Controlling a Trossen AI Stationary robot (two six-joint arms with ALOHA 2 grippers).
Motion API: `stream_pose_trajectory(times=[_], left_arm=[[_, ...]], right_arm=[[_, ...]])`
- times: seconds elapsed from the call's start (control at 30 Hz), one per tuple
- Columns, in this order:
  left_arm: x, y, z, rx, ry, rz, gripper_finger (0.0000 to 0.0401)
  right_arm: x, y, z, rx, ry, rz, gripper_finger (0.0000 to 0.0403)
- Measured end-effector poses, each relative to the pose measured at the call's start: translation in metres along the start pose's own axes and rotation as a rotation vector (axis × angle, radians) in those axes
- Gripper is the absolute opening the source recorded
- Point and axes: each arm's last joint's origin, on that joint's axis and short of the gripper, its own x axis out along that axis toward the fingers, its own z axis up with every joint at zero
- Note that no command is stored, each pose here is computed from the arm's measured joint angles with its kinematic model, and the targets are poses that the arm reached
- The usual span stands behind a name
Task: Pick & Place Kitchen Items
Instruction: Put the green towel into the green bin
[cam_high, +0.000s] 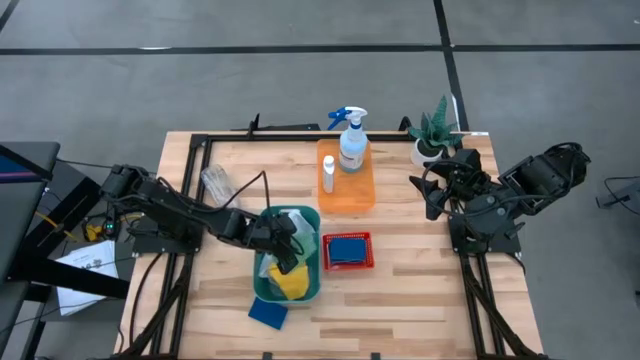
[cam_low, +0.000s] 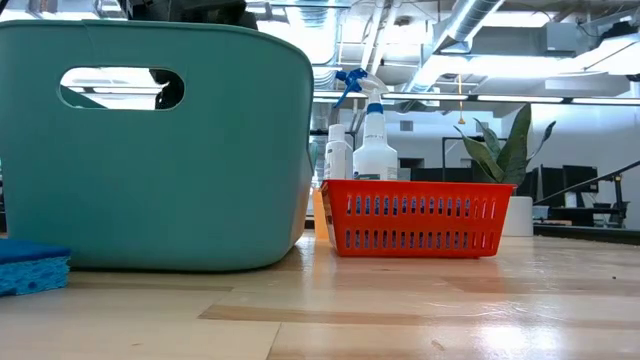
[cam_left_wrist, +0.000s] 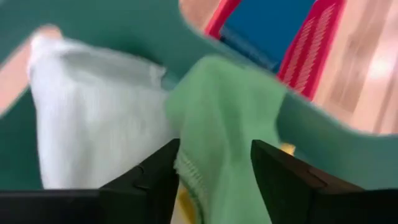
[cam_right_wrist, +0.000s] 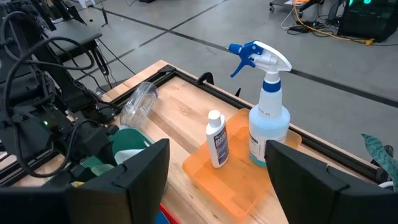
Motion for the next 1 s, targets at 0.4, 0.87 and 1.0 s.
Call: stream_pose_trajectory(times=[0.4,0.87,1.0], left_arm=[[-0.027,0.001,0.012,0.002,-0.112,-0.06,0.0232],[-0.009,-0.014,0.017,0.126,-0.145,-0.18,0.0014],[0.011,-0.015,0.008,0.146,-0.074,-0.147,0.0009]], right_arm=[[0.0,0.0,0.0,-0.003,0.001,-0.001,0.0255],[0.0,0.0,-0.001,-0.007,0.004,-0.002,0.0255],[0.0,0.0,-0.001,-0.007,0.004,-0.003,0.0255]])
